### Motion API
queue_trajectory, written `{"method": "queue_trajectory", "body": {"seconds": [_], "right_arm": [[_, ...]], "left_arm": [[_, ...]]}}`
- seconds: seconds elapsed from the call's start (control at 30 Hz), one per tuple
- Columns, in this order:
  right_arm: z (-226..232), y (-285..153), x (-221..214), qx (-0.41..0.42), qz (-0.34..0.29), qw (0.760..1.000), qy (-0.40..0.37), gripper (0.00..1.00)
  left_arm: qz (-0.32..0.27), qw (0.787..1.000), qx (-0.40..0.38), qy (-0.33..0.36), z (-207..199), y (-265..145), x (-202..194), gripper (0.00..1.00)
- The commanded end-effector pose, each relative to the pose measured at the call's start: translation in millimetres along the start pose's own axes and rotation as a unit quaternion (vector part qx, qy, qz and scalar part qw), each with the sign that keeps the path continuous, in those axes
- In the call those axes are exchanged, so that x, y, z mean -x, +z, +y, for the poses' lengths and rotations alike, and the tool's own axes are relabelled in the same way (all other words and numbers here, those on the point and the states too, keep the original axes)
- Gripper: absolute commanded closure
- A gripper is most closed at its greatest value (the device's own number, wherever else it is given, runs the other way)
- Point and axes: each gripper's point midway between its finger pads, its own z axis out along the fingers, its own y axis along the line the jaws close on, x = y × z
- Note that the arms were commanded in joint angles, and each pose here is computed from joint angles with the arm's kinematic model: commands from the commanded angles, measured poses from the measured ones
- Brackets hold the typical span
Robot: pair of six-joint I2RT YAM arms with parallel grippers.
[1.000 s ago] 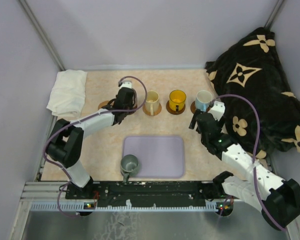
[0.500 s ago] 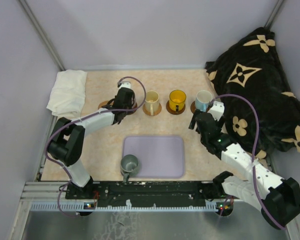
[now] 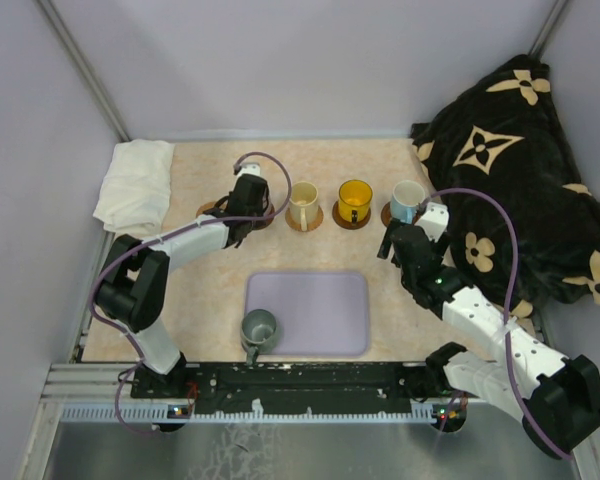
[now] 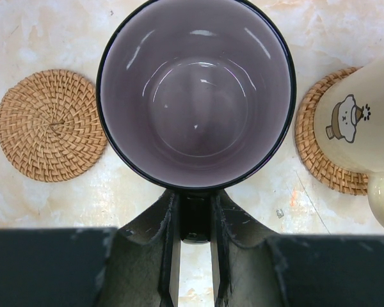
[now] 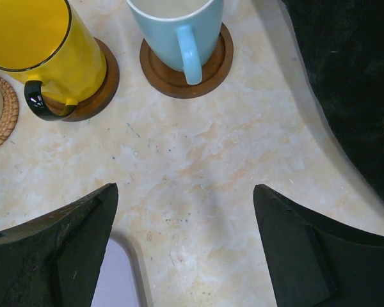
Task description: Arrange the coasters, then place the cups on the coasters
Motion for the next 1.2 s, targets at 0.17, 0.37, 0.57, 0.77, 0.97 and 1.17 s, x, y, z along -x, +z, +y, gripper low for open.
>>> {"method": "queue_trajectory", "body": {"seconds": [0.17, 0.37, 0.57, 0.77, 0.97, 1.17], "right_arm": [[4.1, 0.4, 13.4, 0.004, -0.021, 1.000, 0.021, 0.13], [3.7, 0.6, 12.5, 0.003, -0.020, 1.000, 0.021, 0.13], [3.3, 1.0, 11.3, 0.002, -0.019, 1.000, 0.020, 0.13], [3.9, 1.5, 11.0, 0.003, -0.018, 1.000, 0.020, 0.13], [4.9, 2.2, 9.9, 0.004, -0.017, 1.000, 0.021, 0.13], [4.5, 2.2, 9.8, 0.003, -0.016, 1.000, 0.021, 0.13]], "left_arm": [[-0.031, 0.999, 0.013, -0.032, 3.1, 0.8, 28.1, 1.00], [-0.027, 0.999, 0.014, -0.035, 3.9, 1.5, 25.8, 1.00], [-0.022, 0.999, 0.013, -0.031, 3.6, 3.6, 22.0, 1.00], [-0.015, 1.000, 0.010, -0.025, 2.8, 5.5, 16.9, 1.00], [-0.014, 1.000, 0.005, -0.021, 1.0, 7.2, 15.0, 1.00], [-0.015, 1.000, -0.003, -0.020, -1.7, 6.9, 15.5, 1.00]]}}
